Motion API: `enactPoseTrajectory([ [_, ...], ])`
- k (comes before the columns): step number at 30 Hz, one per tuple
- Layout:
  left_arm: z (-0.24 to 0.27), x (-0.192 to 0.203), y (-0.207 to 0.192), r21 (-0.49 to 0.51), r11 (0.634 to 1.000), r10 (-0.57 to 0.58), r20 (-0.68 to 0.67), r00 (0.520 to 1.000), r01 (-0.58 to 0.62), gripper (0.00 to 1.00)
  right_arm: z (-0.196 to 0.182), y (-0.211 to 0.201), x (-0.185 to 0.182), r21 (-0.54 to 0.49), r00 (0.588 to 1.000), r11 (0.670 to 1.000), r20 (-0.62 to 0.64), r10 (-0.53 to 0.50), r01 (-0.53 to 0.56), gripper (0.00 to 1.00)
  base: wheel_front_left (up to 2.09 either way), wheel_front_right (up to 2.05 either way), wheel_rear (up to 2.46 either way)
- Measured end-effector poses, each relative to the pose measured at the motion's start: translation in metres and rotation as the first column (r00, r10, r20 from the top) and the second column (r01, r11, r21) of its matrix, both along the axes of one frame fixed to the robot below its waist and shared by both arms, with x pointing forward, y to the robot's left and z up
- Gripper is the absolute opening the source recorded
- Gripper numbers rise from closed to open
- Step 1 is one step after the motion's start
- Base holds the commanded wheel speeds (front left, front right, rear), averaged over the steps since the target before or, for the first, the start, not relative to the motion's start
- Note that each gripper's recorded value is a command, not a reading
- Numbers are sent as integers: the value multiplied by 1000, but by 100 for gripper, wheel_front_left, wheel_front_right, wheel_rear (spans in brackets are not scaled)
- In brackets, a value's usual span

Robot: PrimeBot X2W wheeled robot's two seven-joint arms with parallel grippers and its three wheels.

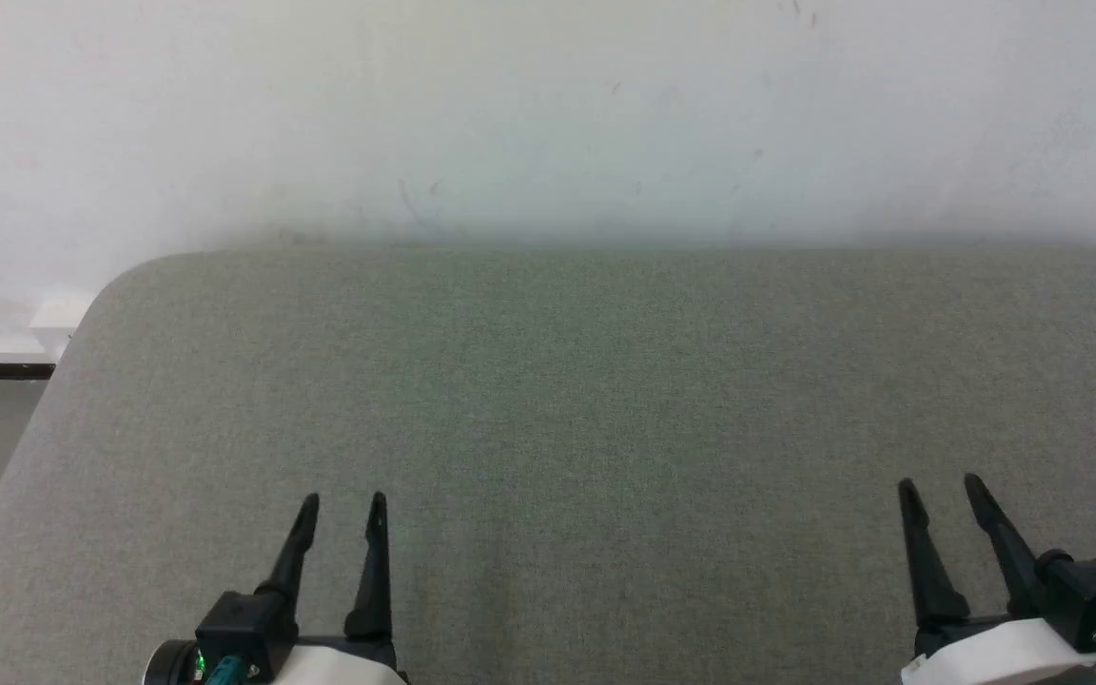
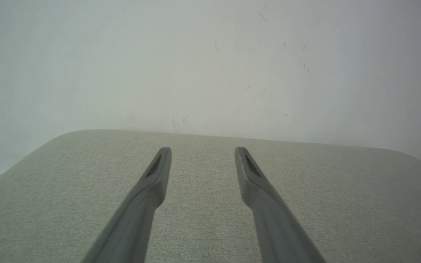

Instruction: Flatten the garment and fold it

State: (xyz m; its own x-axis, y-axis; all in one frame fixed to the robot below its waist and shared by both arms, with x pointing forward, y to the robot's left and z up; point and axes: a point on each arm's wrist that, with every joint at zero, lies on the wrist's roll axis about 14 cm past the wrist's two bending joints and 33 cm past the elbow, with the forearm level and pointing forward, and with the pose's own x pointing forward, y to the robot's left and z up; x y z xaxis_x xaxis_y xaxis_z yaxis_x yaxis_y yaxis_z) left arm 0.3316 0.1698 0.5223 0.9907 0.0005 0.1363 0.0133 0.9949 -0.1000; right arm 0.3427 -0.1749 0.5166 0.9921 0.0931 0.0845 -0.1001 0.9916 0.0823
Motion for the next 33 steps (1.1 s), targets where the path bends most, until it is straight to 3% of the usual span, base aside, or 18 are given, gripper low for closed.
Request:
enactPoseTrajectory([
  [33, -6, 5, 0, 27, 1000, -2, -48, 999, 3, 0, -3, 2, 4, -25, 1000, 1000, -30, 7, -7, 0, 0, 0, 0],
])
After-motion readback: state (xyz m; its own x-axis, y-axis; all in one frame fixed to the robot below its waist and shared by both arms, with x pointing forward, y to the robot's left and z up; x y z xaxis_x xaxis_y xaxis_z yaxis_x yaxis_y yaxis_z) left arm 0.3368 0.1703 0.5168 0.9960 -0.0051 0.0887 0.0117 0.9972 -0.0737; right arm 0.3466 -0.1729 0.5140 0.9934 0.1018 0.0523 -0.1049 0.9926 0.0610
